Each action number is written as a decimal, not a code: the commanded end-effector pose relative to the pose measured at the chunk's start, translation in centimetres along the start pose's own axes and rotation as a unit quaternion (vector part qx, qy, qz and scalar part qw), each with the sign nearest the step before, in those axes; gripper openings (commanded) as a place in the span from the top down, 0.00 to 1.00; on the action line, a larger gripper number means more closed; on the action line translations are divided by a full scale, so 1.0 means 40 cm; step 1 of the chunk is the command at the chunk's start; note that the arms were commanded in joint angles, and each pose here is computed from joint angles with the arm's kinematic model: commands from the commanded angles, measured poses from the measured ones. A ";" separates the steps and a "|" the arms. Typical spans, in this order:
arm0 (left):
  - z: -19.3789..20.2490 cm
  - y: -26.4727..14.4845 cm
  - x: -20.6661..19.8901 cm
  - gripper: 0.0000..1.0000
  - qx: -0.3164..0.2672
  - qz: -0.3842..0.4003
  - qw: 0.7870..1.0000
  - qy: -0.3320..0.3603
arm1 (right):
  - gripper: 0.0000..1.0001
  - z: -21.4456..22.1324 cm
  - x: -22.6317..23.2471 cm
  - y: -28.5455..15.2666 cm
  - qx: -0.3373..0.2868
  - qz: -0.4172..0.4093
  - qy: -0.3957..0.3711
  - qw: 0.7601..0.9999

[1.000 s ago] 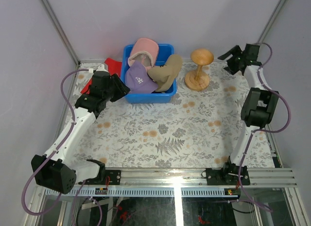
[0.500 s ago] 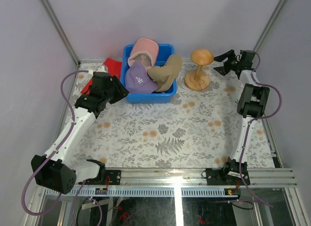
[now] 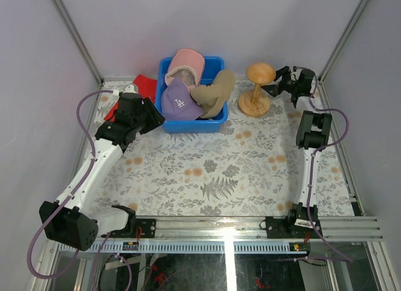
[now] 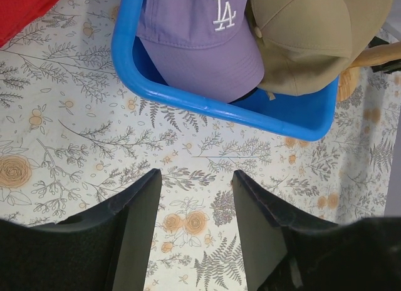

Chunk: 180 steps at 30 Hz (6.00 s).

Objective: Stack the hats

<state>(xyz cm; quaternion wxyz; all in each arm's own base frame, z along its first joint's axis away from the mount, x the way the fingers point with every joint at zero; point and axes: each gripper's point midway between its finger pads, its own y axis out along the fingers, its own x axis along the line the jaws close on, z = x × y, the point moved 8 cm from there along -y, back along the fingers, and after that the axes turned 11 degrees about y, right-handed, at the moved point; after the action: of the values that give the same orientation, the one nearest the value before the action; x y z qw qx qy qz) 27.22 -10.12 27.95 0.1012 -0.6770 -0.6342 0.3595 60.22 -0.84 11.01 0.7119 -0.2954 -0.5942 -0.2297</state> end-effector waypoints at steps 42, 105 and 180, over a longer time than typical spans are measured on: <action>0.011 0.256 0.053 0.36 0.024 -0.080 0.987 -0.136 | 0.27 0.528 0.049 -0.206 0.136 0.099 -0.115 0.979; -0.216 0.322 0.163 0.33 -0.030 -0.055 0.996 -0.062 | 0.30 0.482 -0.001 -0.151 0.098 0.159 -0.090 0.978; 0.074 0.412 -0.188 1.00 0.064 0.151 0.964 -0.207 | 0.59 0.693 0.115 -0.213 -0.004 0.259 -0.280 0.924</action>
<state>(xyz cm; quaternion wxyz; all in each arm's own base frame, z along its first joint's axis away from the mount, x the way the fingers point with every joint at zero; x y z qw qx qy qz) 35.85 -18.49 16.00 0.0228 -0.6357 -0.5269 0.5637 35.93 13.25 17.29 0.5973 -0.4551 -0.6583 0.0530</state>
